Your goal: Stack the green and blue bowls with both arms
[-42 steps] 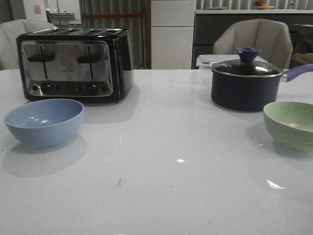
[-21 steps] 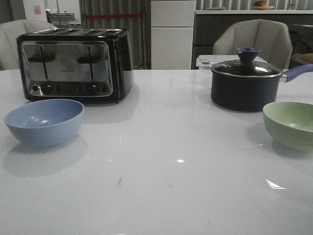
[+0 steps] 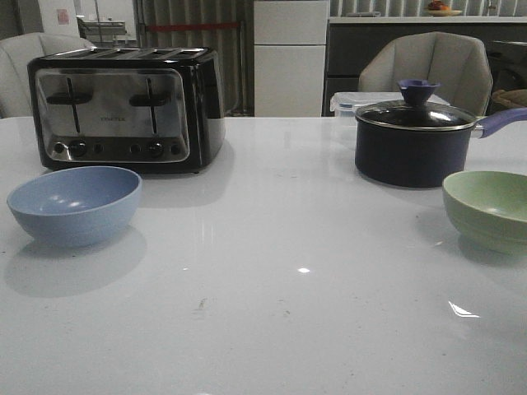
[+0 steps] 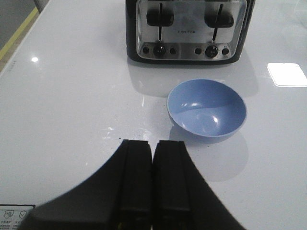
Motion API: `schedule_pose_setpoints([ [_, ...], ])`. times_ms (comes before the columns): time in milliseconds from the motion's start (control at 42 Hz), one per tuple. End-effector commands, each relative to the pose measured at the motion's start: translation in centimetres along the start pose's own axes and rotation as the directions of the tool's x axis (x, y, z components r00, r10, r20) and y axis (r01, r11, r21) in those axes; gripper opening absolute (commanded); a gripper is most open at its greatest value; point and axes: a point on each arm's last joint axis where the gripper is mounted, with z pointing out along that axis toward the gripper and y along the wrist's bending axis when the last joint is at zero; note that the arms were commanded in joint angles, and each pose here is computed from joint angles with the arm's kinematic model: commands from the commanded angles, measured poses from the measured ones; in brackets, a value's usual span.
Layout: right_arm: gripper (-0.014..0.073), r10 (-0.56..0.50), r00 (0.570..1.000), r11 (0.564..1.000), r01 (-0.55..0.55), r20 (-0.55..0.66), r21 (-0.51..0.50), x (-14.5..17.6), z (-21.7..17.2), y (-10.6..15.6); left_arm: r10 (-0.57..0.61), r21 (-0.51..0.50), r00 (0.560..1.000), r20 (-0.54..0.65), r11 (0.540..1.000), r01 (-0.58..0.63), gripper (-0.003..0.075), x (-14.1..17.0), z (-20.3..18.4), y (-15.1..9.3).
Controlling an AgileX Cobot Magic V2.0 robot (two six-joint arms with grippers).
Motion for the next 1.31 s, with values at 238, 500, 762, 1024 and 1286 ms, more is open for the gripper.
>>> schedule_pose_setpoints([
  [238, 0.0286, -0.006, 1.000, 1.000, 0.006, -0.015, 0.006, -1.6, 1.5, -0.1, -0.011, 0.013, 0.999, 0.052, 1.000, 0.010, 0.0146, -1.3, 0.5, -0.1],
  [500, 0.0510, -0.002, 0.997, 1.000, 0.002, -0.073, 0.005, -2.0, 3.3, 0.0, -0.002, 0.008, 0.999, 0.054, 1.000, 0.001, 0.0586, -1.3, 0.5, -0.1],
  [762, 0.0510, 0.082, 0.978, 0.996, -0.072, -0.192, 0.056, -4.2, 7.2, -1.5, 0.000, 0.007, 0.999, 0.042, 1.000, 0.000, 0.0582, -1.3, 0.8, -0.1],
  [1024, 0.0510, 0.197, 0.921, 0.980, -0.179, -0.335, 0.086, -6.4, 12.7, -4.3, 0.000, 0.007, 0.999, 0.043, 1.000, -0.001, 0.0582, -1.4, 0.8, -0.1],
  [1286, 0.0510, 0.204, 0.902, 0.978, -0.207, -0.379, 0.033, -8.7, 18.5, -5.2, 0.000, 0.007, 0.999, 0.043, 1.000, -0.001, 0.0582, -1.4, 0.8, -0.1],
])
